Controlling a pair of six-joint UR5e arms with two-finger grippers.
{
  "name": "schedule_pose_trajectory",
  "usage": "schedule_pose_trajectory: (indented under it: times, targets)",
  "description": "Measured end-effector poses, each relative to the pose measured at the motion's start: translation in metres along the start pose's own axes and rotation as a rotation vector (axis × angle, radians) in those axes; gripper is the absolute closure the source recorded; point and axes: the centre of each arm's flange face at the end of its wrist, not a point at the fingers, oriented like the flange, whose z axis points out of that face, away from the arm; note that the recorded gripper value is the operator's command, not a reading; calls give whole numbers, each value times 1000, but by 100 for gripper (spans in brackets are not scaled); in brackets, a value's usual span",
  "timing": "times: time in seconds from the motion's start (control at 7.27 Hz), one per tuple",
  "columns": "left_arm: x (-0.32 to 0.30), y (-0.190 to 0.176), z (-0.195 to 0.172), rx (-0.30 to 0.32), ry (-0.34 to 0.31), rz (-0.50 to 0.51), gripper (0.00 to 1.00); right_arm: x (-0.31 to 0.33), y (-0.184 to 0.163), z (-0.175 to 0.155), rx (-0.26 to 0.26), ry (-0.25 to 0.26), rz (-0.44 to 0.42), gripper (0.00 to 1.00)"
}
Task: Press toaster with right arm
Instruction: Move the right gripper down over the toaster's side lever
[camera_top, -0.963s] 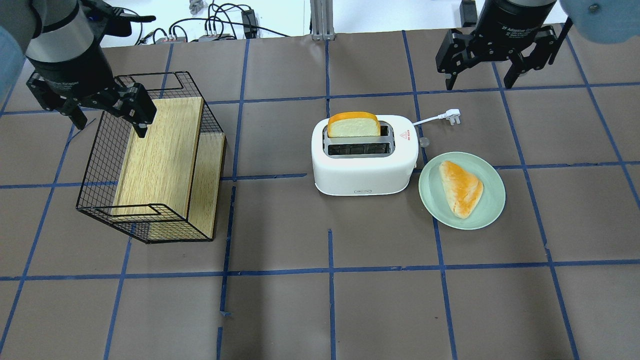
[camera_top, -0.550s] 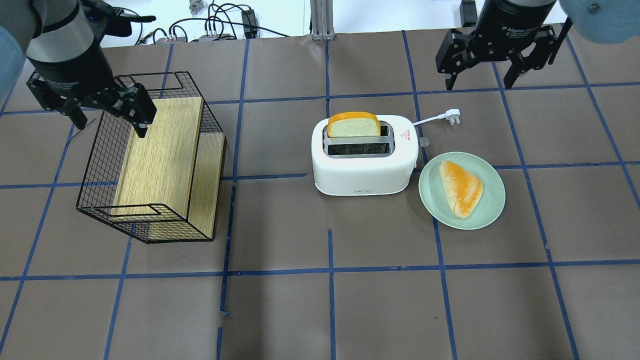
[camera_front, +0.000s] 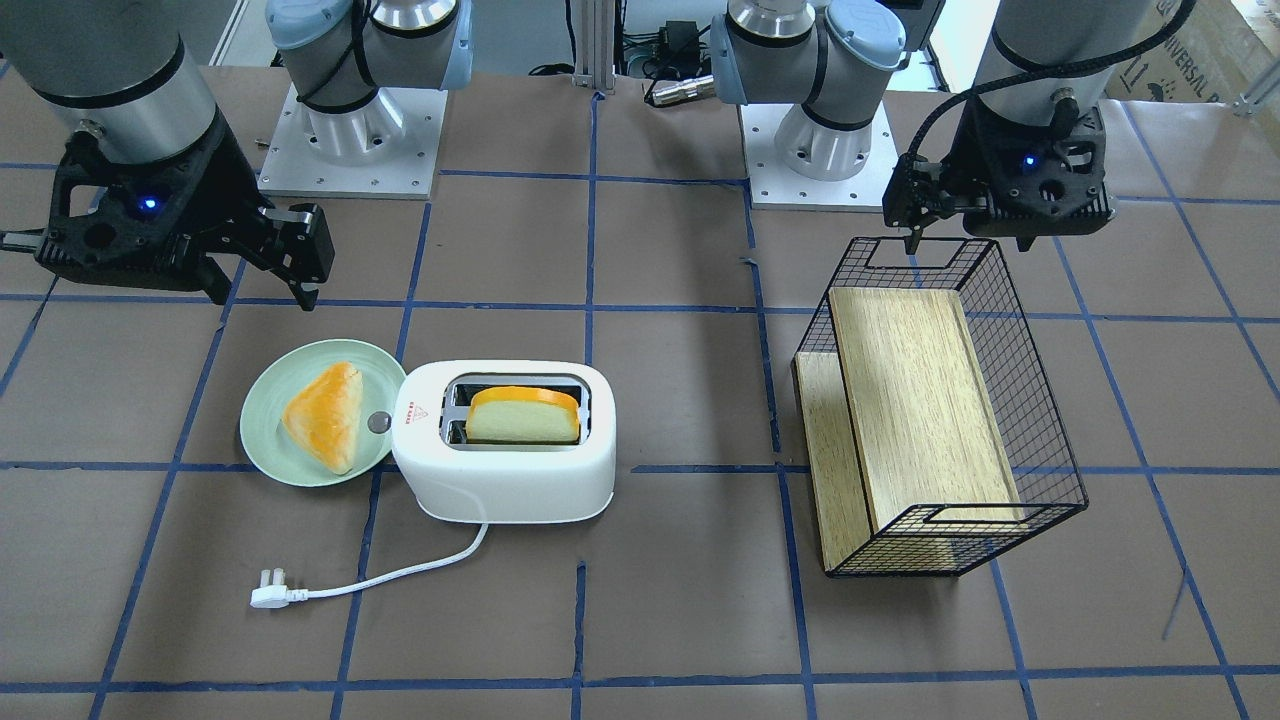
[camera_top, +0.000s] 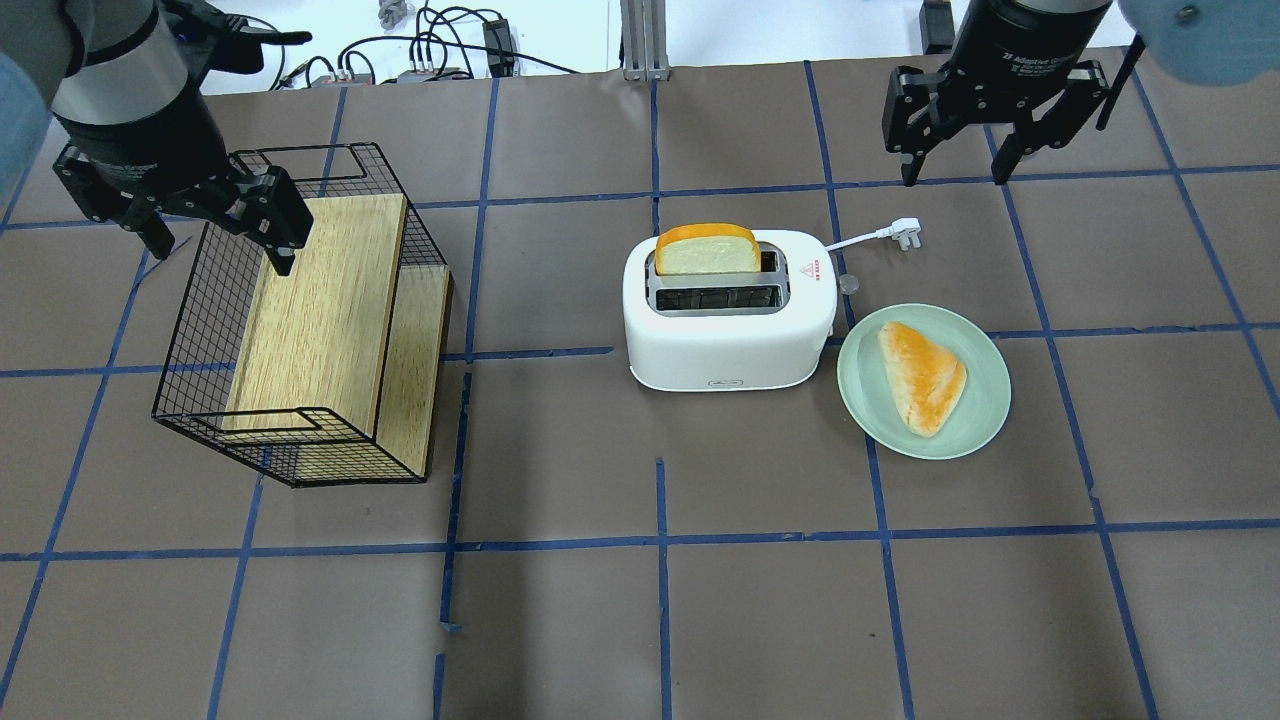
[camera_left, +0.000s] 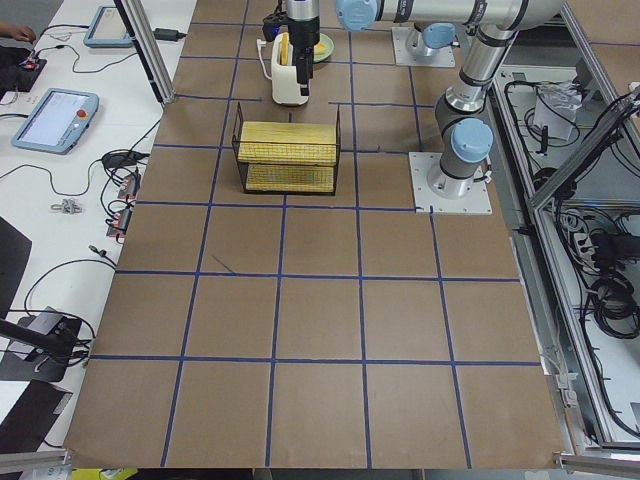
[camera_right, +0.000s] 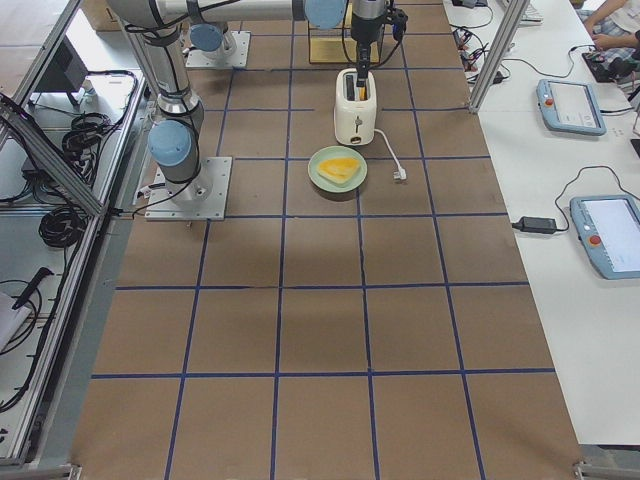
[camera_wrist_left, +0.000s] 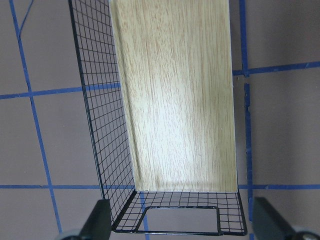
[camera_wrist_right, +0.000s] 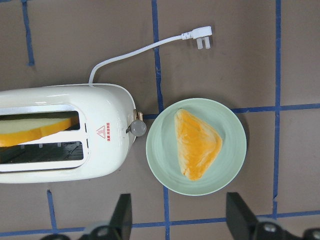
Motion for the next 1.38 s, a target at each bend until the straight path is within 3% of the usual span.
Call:
schedule_pose_trajectory:
  times: [0.14,0.55,0.96,1.38]
  targets:
    - [0,0,0,0,0,0,0,0,0,0,-2,-4,-90,100]
    - [0,0,0,0,0,-1,0,-9,-12,25,-6,-65,-623,100]
    - [0,0,0,1,0,-1,0,-11,-17,84,50,-40,-1121,100]
    - [0,0,0,0,0,-1,0,-8,0,122,61,4,-1402,100]
